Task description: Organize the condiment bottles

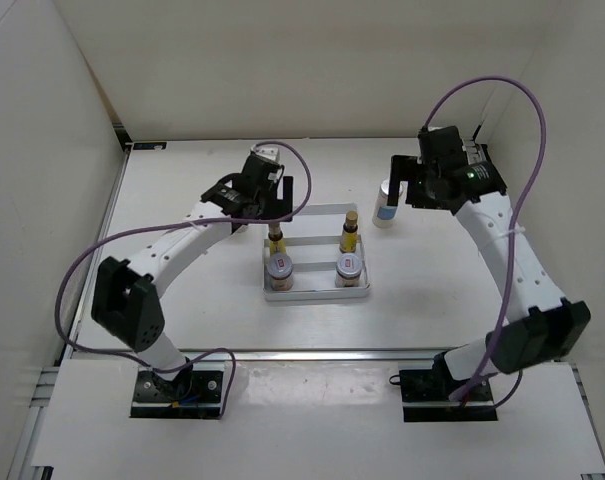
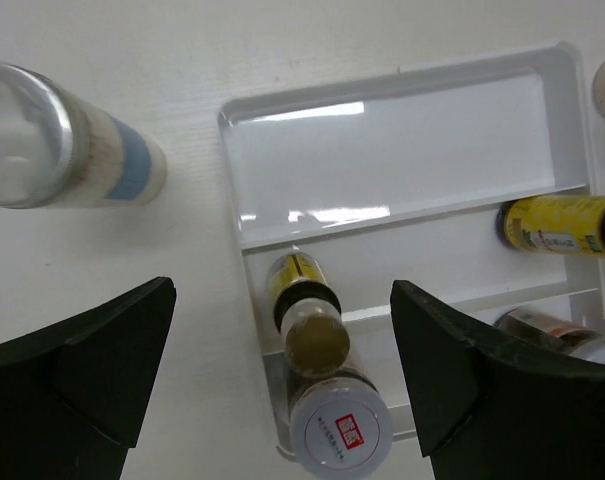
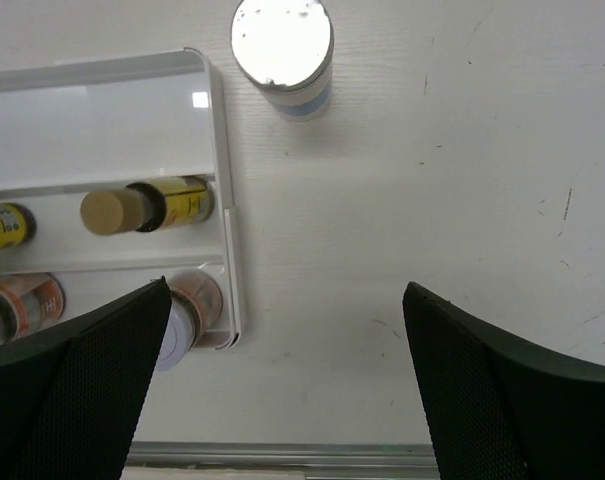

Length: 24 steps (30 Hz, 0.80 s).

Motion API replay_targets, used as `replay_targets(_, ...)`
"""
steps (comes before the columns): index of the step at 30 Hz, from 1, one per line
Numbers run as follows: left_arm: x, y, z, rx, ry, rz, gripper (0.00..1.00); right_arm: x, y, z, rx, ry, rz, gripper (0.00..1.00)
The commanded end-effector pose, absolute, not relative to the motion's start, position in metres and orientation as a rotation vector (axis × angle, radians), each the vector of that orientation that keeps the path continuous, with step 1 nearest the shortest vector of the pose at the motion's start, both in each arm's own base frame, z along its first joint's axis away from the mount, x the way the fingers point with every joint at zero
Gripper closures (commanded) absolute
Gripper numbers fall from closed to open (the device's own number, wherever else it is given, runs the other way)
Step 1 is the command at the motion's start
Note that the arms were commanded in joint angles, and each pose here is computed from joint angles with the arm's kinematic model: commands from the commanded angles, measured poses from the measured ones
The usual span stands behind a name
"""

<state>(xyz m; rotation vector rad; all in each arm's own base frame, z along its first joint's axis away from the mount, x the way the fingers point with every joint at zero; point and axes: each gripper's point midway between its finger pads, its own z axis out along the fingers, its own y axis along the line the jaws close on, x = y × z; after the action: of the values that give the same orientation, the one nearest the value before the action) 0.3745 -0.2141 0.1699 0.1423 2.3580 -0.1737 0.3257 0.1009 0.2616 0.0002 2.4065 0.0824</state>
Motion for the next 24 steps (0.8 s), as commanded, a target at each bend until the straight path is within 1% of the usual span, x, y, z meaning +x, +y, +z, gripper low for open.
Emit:
replay_targets(1, 0.372, -0.187, 0.273, 0.098, 2.106, -0.145, 0.0, 0.377, 0.103, 0.249, -0.005, 2.389, 0.169, 0.0)
replay_targets(2, 0.371, -0.181, 0.28, 0.122, 2.085, -0.11, 0.0, 0.386, 0.109, 0.246, -0.032, 2.391, 0.221, 0.0)
replay_targets(4, 0.374, -0.16, 0.291, 0.089, 2.051, -0.04, 0.0, 0.41, 0.111, 0.222, -0.019, 2.434, 0.233, 0.0)
replay_targets(5, 0.376, -0.154, 0.287, 0.093, 2.059, -0.018, 0.0, 0.423, 0.109, 0.225, -0.017, 2.421, 0.226, 0.0)
replay_targets(6, 0.376, -0.147, 0.286, 0.078, 2.061, -0.007, 0.0, 0.434, 0.113, 0.205, -0.021, 2.467, 0.228, 0.0)
replay_targets(7, 0.377, -0.133, 0.286, 0.044, 2.059, 0.011, 0.0, 0.44, 0.118, 0.2, -0.043, 2.477, 0.252, 0.0)
replay_targets(8, 0.377, -0.126, 0.275, 0.037, 2.084, 0.034, 0.0, 0.451, 0.121, 0.206, -0.043, 2.456, 0.256, 0.0)
replay_targets(11, 0.385, -0.106, 0.265, -0.015, 2.097, 0.053, 0.0, 0.474, 0.125, 0.171, -0.075, 2.515, 0.234, 0.0)
replay_targets(12, 0.387, -0.104, 0.259, -0.017, 2.112, 0.054, 0.0, 0.482, 0.127, 0.174, -0.075, 2.5, 0.237, 0.0)
replay_targets(15, 0.393, -0.101, 0.238, -0.013, 2.166, 0.061, 0.0, 0.493, 0.129, 0.152, -0.074, 2.544, 0.228, 0.0)
replay_targets(16, 0.395, -0.098, 0.234, -0.021, 2.176, 0.071, 0.0, 0.496, 0.13, 0.151, -0.074, 2.542, 0.229, 0.03)
replay_targets(17, 0.394, -0.094, 0.229, -0.038, 2.186, 0.075, 0.0, 0.496, 0.13, 0.146, -0.074, 2.552, 0.227, 0.1)
replay_targets(18, 0.394, -0.095, 0.229, -0.05, 2.186, 0.069, 0.0, 0.495, 0.127, 0.145, -0.07, 2.56, 0.212, 0.27)
replay_targets(20, 0.395, -0.086, 0.225, -0.083, 2.193, 0.081, 0.0, 0.494, 0.127, 0.157, -0.054, 2.532, 0.176, 0.43)
replay_targets(21, 0.394, -0.086, 0.22, -0.097, 2.203, 0.078, 0.0, 0.494, 0.124, 0.162, -0.046, 2.519, 0.154, 0.57)
replay_targets(23, 0.395, -0.079, 0.219, -0.115, 2.203, 0.06, 0.0, 0.49, 0.129, 0.184, -0.088, 2.481, 0.114, 0.64)
replay_targets(24, 0.396, -0.08, 0.221, -0.117, 2.194, 0.056, 0.0, 0.492, 0.121, 0.195, -0.085, 2.456, 0.062, 0.7)
